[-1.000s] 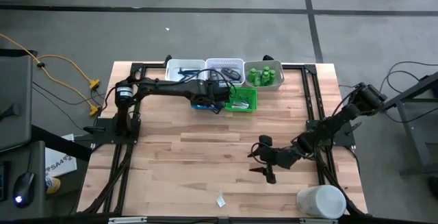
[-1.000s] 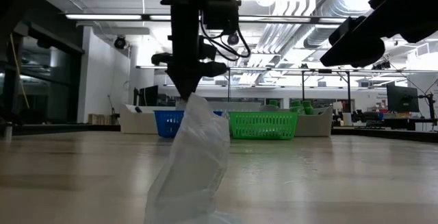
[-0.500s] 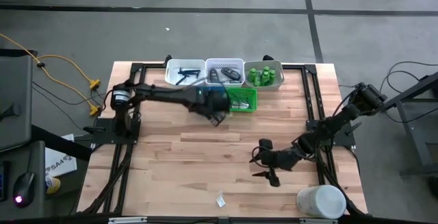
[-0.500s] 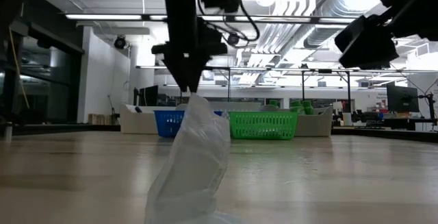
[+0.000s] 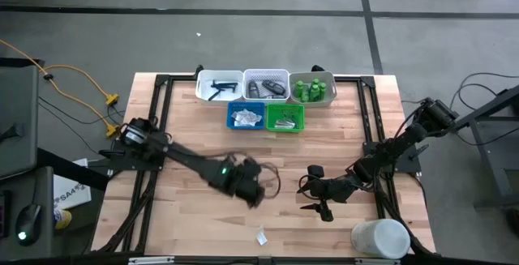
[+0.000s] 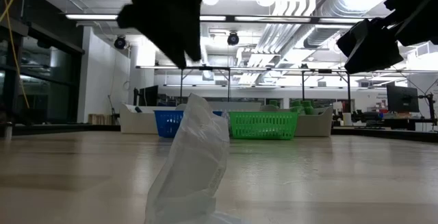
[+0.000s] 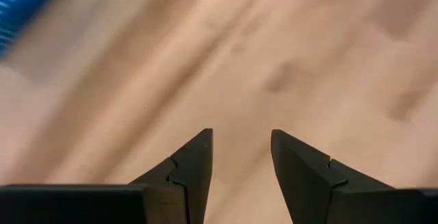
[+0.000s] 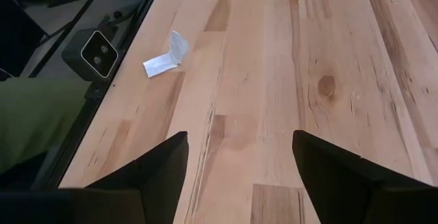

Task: Pick & Place Travel size toiletries
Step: Put the white bandage pad into the blue basket

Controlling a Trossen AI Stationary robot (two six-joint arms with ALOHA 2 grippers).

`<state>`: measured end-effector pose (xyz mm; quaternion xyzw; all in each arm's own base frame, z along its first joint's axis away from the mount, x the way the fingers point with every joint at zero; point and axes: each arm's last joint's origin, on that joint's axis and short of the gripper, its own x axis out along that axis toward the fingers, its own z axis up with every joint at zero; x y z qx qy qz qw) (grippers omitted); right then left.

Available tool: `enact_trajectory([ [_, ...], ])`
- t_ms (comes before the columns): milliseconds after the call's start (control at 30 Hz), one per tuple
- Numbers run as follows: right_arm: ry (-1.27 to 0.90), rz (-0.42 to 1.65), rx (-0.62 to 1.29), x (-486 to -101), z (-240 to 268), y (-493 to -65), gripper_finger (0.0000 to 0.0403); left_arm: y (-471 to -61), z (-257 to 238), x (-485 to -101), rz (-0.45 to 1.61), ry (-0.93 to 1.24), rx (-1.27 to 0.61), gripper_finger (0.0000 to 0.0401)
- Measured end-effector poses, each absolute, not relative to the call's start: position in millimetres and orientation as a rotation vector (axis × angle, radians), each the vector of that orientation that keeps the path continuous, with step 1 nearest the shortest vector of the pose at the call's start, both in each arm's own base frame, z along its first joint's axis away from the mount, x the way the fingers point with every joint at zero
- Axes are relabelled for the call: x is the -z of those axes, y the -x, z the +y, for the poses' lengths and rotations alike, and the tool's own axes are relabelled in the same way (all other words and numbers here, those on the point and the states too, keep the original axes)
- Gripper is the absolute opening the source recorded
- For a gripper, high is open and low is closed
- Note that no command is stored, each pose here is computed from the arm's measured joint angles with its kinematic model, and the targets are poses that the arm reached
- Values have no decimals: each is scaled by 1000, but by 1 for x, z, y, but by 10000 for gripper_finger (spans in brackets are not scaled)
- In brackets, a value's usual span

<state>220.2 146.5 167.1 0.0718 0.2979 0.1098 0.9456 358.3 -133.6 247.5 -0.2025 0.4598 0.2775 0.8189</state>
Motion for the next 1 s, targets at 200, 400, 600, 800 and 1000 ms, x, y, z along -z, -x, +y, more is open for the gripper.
enact_trajectory([
  [200,-171,613,-216,-167,146,-220,256,-361,-178,-239,882,593,-507,148],
  [400,-179,644,-233,-165,153,-214,256,-365,-202,-221,941,680,-406,148],
  [600,-187,670,-229,-162,169,-197,256,-371,-218,-206,990,783,-335,148],
  [800,-209,659,-239,-162,183,-184,256,-372,-227,-197,1004,836,-317,148],
  [1000,-237,652,-244,-163,193,-174,256,-377,-229,-193,993,873,-308,148],
])
